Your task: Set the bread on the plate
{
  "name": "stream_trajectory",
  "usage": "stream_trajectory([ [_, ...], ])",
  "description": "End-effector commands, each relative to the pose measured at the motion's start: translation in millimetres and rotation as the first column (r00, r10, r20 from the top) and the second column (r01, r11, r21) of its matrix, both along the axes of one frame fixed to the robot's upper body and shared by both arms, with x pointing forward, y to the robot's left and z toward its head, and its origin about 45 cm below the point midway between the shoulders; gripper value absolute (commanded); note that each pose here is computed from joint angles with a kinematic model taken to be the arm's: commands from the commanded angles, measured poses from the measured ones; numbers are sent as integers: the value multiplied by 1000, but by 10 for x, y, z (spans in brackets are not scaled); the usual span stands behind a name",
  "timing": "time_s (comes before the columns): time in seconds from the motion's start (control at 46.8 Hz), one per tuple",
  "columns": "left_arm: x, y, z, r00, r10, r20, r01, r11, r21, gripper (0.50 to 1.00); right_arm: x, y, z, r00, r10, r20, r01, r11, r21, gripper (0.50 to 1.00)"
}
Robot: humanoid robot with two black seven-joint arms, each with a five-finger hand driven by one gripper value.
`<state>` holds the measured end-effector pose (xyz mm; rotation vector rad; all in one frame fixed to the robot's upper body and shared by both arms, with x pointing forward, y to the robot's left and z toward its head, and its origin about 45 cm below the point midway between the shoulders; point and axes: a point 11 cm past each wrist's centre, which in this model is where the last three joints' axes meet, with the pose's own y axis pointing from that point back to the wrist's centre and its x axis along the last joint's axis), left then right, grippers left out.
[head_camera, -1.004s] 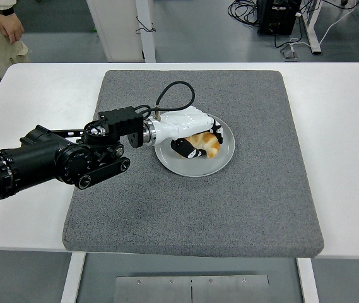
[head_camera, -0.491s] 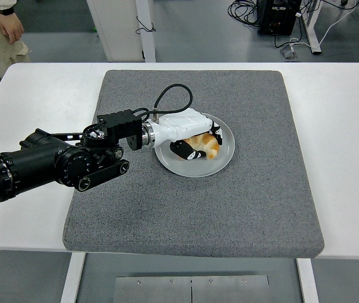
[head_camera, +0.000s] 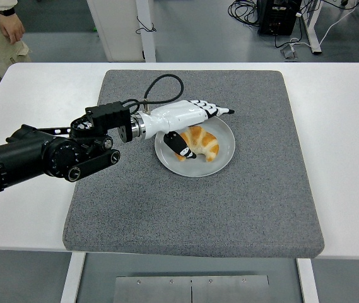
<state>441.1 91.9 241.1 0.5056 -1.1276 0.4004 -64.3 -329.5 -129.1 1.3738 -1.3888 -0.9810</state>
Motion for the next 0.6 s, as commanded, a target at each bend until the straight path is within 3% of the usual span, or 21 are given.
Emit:
stream_trajectory([
  [0.0, 60, 55, 187, 1000, 23, -8, -23, 999, -41, 972, 0, -1, 0, 1000, 0, 0, 0, 1000, -1, 1000],
  [0.15, 93, 149, 453, 991, 56, -121, -74, 986, -150, 972, 0, -1, 0, 1000, 0, 0, 0, 1000, -1, 1000],
  [0.342, 232, 228, 775, 978, 111, -178, -157, 950, -269, 972, 0, -1, 0, 1000, 0, 0, 0, 1000, -1, 1000],
  [0.577, 380, 400, 1142, 942, 137, -308, -285, 811, -510, 972, 0, -1, 0, 1000, 0, 0, 0, 1000, -1, 1000],
])
